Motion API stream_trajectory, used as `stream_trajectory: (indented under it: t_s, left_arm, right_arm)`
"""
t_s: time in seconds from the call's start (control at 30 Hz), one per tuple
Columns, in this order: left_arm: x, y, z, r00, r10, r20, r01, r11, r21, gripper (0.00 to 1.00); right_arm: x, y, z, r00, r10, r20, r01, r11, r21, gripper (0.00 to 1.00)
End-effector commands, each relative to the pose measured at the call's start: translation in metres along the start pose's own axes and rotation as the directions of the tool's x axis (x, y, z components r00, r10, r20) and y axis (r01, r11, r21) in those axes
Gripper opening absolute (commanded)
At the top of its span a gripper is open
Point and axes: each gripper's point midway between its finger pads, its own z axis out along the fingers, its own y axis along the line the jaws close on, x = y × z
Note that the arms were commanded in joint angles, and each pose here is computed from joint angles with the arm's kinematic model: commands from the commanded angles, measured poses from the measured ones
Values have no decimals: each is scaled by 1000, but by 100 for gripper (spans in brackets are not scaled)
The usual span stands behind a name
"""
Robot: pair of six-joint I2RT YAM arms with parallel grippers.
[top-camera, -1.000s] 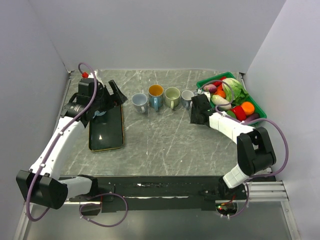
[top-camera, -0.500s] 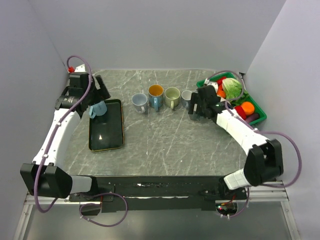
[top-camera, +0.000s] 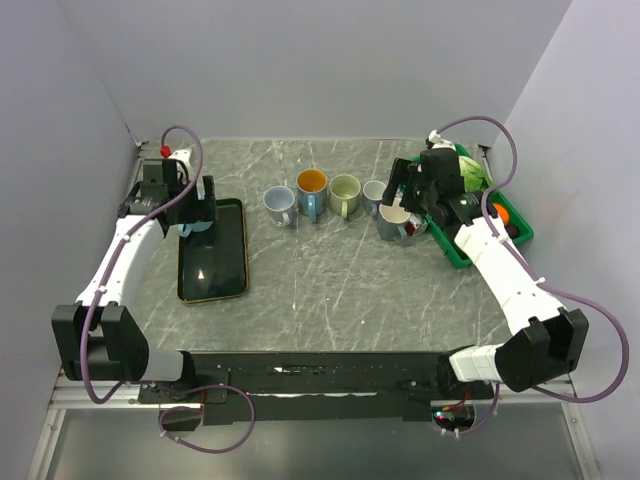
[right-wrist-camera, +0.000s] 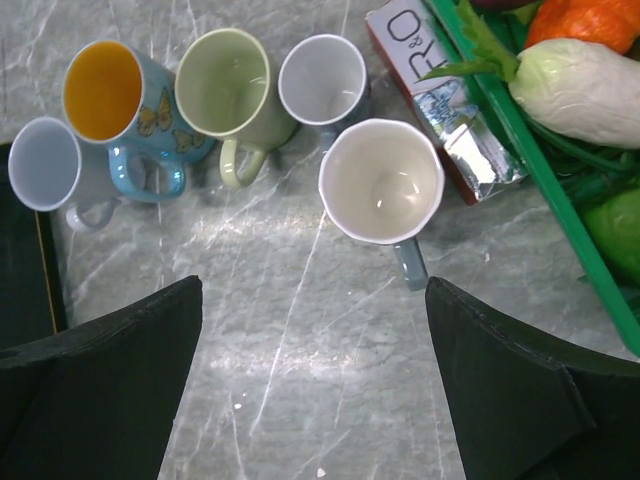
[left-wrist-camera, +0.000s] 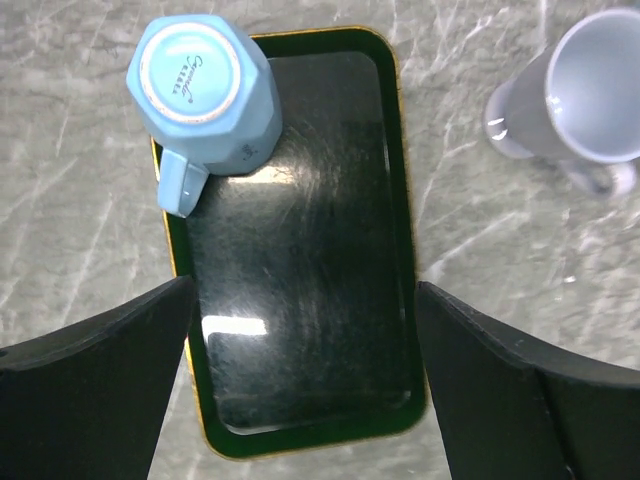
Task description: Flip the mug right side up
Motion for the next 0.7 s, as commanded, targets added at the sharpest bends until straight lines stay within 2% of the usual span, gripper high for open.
stream_trajectory:
  t_s: [0.0,0.17,0.23,0.4,0.67]
  left_arm:
    - [2,8,12,994,109,32,-109,994,-10,96]
    - [16,20,38,992,112,-60,-115,992,-45,96]
    - [22,22,50,992,102,-73,-106,993,-48,96]
    - [29,54,63,996,29,-84,-43,984,-172,96]
    - [37,63,83,993,45,-109,-66,980,-190,96]
  right_arm:
    - [-12,11,-7,1000,21,3,-20,999,-50,97]
    - [-10,16,-2,999,14,-39,-17,997,-70,96]
    - [-11,17,-1,999,11,-48,-14,998,-68,95]
    - [-13,20,-2,999,25,-31,-28,996,-88,94]
    - [-6,27,8,997,31,-75,-39,993,-114,91]
